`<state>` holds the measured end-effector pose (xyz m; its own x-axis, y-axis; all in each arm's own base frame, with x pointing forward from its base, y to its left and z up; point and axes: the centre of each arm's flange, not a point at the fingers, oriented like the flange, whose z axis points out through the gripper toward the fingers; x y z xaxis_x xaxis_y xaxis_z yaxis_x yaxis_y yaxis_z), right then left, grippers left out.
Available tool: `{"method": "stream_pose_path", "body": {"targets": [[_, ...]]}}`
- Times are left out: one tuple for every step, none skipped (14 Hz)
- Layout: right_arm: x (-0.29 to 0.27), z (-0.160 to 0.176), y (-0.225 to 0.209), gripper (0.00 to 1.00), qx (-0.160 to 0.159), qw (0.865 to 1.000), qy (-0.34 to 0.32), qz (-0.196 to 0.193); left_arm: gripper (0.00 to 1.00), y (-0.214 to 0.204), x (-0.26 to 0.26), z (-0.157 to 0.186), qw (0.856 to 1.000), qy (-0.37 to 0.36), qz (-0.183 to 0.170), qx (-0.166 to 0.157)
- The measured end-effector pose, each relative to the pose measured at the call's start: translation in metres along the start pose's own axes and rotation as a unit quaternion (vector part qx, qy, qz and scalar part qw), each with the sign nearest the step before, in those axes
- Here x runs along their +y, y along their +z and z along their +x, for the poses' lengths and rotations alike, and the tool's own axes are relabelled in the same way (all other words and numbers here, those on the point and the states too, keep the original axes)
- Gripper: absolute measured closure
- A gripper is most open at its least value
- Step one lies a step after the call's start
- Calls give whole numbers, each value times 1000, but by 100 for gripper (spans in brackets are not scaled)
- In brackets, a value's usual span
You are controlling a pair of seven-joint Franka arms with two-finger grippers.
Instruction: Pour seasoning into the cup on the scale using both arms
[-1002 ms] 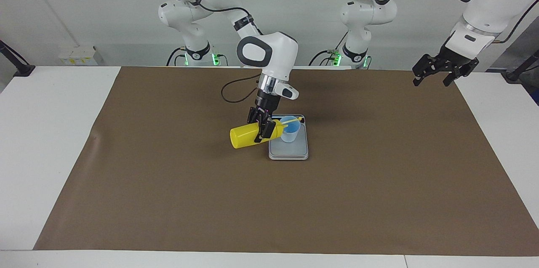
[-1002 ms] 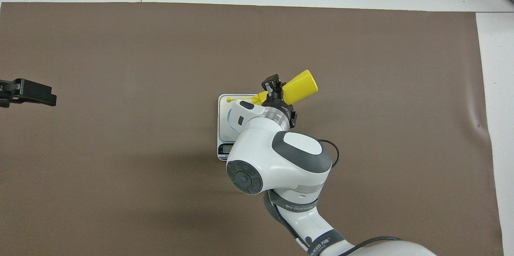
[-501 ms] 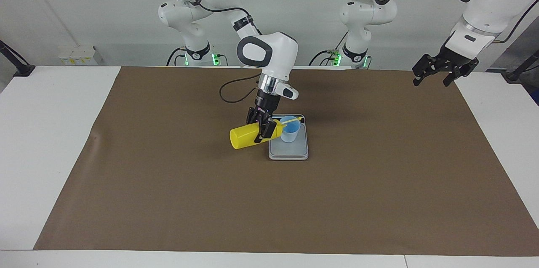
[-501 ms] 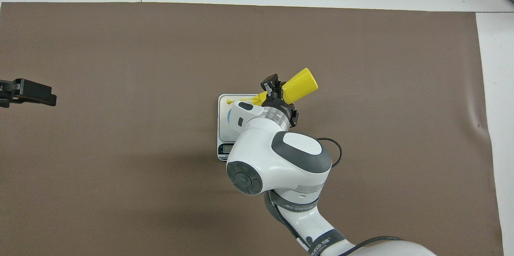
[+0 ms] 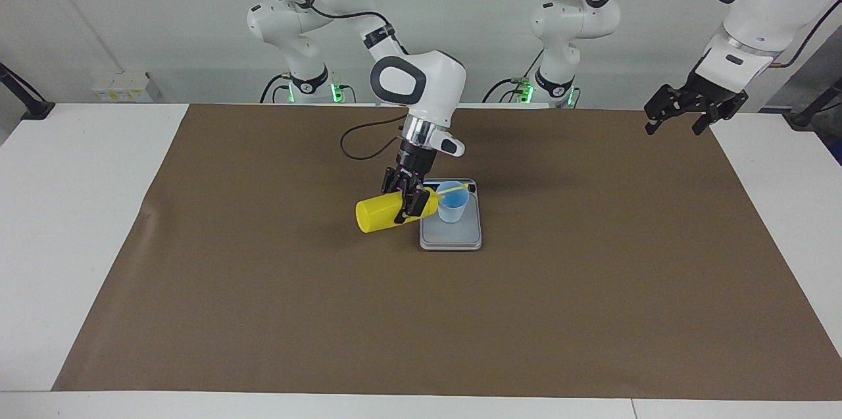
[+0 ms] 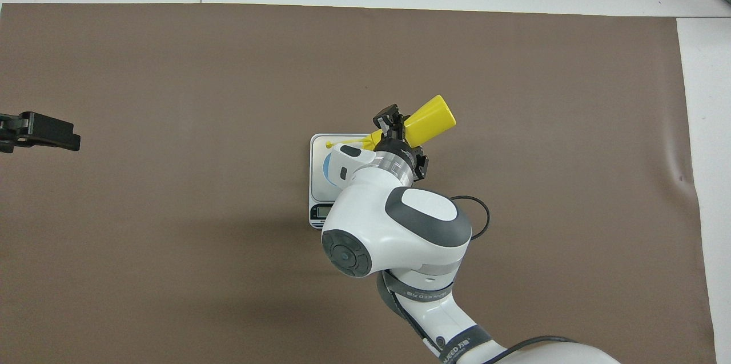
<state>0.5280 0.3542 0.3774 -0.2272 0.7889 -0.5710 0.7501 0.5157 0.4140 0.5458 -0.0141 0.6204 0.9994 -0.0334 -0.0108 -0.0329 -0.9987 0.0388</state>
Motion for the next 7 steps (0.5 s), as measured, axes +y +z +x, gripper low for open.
{"method": "stream_pose_path", "body": {"targets": [[0,-1,0,59,0,1000,1,0,0,0,0,0,1000,0,0,0],[1,-3,-1,59,-1,1000,2,-1,0,0,0,0,1000,0,0,0],[2,-5,-2,59,-1,1000,6,-2,0,0,0,0,1000,0,0,0],[3,-7,-3,59,-1,1000,15,-4,0,0,0,0,1000,0,0,0],[4,-9,-4,59,-2,1000,29,-4,0,0,0,0,1000,0,0,0],[4,-9,-4,59,-2,999,40,-5,0,0,0,0,1000,0,0,0],[4,-10,-4,59,-2,999,50,-5,0,0,0,0,1000,0,0,0]]}}
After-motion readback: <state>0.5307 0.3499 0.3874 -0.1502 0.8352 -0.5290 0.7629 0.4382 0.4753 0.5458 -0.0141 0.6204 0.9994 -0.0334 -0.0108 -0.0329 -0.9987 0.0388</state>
